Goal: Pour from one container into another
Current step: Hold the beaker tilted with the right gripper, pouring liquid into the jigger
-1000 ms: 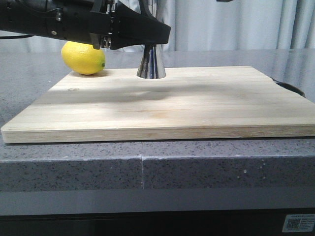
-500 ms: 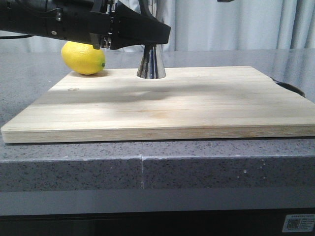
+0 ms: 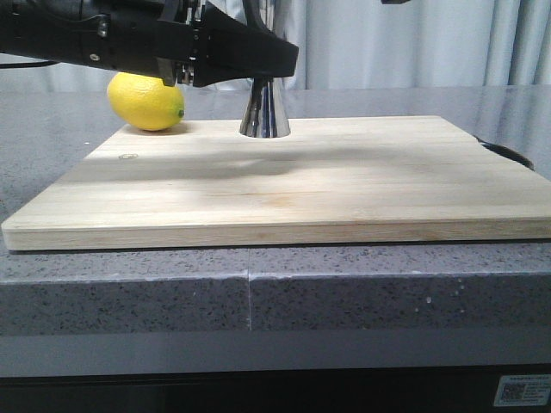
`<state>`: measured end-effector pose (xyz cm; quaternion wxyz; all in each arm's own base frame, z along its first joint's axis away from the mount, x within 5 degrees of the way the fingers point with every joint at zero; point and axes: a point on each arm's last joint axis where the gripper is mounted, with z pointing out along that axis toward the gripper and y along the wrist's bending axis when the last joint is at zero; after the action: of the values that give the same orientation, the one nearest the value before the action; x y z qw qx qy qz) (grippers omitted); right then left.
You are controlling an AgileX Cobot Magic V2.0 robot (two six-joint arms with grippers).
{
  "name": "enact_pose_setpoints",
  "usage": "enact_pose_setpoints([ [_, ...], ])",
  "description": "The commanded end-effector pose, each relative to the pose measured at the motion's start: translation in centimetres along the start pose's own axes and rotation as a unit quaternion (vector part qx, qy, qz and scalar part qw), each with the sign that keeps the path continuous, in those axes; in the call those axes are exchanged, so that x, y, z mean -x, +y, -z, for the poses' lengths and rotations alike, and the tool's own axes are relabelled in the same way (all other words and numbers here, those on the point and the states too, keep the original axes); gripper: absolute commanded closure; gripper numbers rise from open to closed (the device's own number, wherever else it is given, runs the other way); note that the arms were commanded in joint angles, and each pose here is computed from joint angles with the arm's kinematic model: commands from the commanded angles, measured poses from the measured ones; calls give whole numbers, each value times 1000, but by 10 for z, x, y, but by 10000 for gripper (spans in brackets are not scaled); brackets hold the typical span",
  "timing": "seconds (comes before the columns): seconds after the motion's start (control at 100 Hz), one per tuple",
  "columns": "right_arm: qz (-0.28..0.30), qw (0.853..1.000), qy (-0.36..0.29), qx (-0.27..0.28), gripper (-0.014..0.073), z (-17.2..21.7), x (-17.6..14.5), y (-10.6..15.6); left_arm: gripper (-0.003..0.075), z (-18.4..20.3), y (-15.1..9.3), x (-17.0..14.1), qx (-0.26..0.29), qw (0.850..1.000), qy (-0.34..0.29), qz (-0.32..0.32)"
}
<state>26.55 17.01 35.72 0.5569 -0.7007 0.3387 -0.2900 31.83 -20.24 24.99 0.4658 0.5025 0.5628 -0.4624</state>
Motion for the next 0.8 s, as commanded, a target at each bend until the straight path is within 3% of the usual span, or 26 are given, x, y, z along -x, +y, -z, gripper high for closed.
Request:
enact_pose_setpoints([
  [0.0,12,999,6,-38,337,13,-1,-23,554,3,-12,35,-25,997,-66,-21],
  [0.79,35,999,13,-36,337,13,-2,-23,554,3,-12,35,-25,997,-66,-21],
])
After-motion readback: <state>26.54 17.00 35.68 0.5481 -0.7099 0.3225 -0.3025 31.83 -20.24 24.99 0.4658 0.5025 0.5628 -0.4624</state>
